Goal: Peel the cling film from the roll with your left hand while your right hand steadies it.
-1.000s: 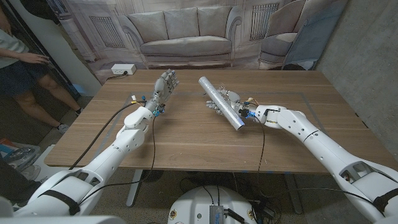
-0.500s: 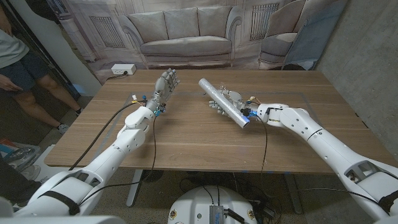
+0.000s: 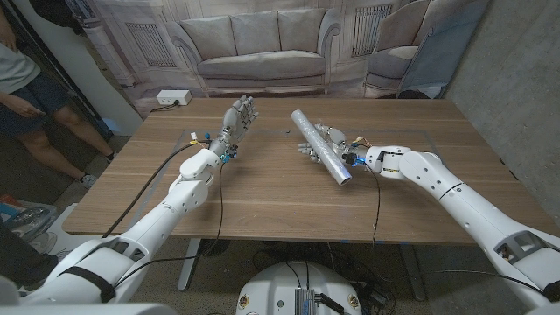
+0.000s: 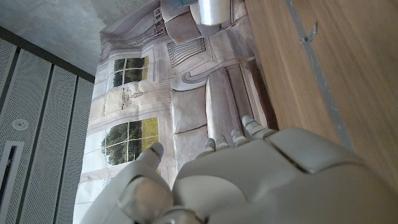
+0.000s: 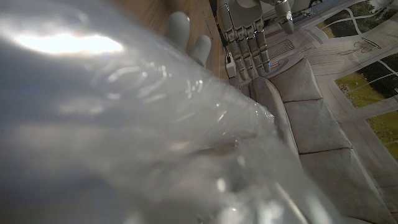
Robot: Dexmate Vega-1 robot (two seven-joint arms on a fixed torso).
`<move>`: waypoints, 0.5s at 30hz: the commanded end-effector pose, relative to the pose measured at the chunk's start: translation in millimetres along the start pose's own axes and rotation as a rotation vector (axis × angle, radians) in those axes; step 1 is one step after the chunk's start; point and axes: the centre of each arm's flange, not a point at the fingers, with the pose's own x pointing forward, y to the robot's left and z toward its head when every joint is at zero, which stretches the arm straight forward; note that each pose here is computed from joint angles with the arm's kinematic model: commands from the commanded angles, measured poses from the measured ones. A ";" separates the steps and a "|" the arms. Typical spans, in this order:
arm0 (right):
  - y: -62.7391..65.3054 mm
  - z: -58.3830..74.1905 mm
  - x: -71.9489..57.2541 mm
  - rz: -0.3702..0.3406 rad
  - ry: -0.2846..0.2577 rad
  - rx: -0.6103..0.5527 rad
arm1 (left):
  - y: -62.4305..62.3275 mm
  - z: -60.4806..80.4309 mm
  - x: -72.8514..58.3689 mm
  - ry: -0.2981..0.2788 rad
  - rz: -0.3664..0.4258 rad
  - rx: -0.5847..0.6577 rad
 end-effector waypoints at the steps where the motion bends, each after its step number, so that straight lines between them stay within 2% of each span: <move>1: 2.4 -1.9 -1.5 -0.008 -0.011 0.010 | 1.0 1.4 -4.6 -0.006 0.006 0.004; 9: 2.6 -0.1 -2.2 -0.019 -0.012 0.001 | 3.2 1.1 -6.9 0.001 0.009 0.001; 12: 1.9 -1.0 -2.2 -0.016 -0.015 0.009 | 1.4 1.2 -5.8 0.001 0.002 -0.003; 15: 2.2 0.6 -4.0 -0.045 -0.008 -0.014 | -3.0 1.3 -2.3 -0.005 -0.013 -0.008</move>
